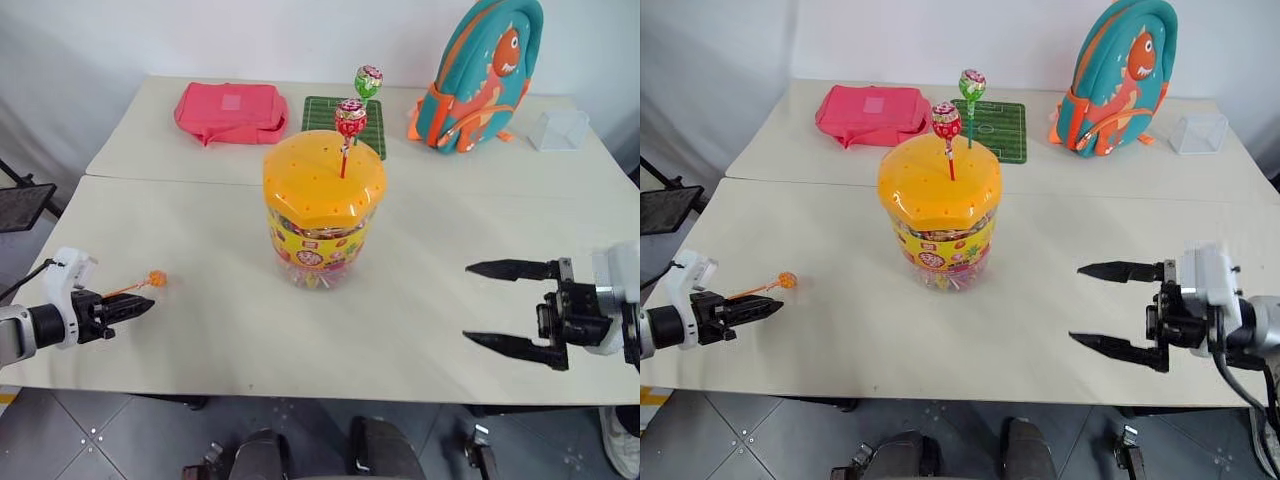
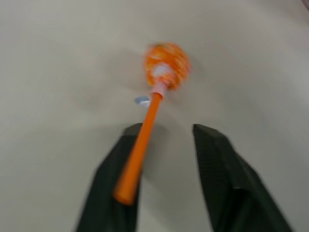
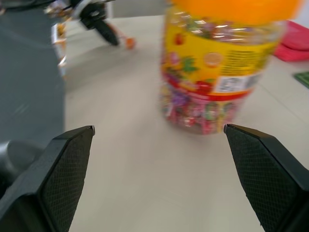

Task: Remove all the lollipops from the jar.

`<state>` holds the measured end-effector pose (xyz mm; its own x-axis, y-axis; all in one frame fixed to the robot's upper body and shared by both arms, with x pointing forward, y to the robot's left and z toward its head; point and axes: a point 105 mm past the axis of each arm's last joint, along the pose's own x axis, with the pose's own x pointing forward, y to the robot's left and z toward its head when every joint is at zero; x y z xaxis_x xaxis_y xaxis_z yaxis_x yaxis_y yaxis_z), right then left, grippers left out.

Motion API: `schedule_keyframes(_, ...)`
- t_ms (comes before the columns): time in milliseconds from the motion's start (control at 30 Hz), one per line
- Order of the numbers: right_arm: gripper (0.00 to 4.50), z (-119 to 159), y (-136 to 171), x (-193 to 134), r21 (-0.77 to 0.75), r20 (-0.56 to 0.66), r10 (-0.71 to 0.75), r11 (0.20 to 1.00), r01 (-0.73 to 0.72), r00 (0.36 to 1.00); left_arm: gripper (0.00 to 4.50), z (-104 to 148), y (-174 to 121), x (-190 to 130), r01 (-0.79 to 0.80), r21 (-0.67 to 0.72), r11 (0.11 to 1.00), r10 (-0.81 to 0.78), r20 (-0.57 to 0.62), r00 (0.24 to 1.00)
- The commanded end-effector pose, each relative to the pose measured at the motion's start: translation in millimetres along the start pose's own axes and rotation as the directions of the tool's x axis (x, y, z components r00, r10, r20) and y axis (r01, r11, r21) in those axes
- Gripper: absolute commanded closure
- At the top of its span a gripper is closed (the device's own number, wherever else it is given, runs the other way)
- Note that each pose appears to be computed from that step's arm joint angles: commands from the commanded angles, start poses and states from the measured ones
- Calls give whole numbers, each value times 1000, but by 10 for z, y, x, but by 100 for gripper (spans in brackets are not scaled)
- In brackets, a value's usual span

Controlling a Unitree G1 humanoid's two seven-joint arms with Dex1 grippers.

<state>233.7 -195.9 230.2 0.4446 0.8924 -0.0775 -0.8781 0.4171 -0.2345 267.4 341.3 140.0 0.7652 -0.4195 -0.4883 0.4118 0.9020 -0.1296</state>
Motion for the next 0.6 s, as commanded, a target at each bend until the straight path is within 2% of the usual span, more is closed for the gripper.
schedule_keyframes(33,0,301,-120,126,25,148,-59,998,56,987,157,440,-100,-331,120,190,974,-163,227,960)
schedule_keyframes(100,0,483,-229,224,20,237,-86,996,84,968,157,543,-176,-481,190,259,947,-271,328,905)
schedule_keyframes(200,0,594,-373,366,33,275,-141,990,138,951,157,562,-105,-492,154,289,945,-257,364,895)
schedule_keyframes(267,0,645,-481,475,49,306,-188,982,182,933,157,654,-237,-443,190,331,924,-319,398,860)
schedule_keyframes(300,0,676,-459,596,51,321,-168,986,160,932,157,744,-353,-400,211,358,910,-363,436,824)
schedule_keyframes(333,0,686,-421,730,56,317,-147,989,137,937,120,852,-482,-367,243,363,899,-407,493,769)
schedule_keyframes(367,0,691,-392,818,57,310,-132,991,120,942,102,924,-569,-350,265,365,893,-433,529,730)
schedule_keyframes(467,0,746,-365,1185,54,294,-120,993,109,948,14,1045,-977,-218,358,439,824,-563,567,601)
schedule_keyframes(600,0,834,-254,1418,9,294,-66,998,66,954,6,1044,-1179,-121,453,435,778,-628,553,548)
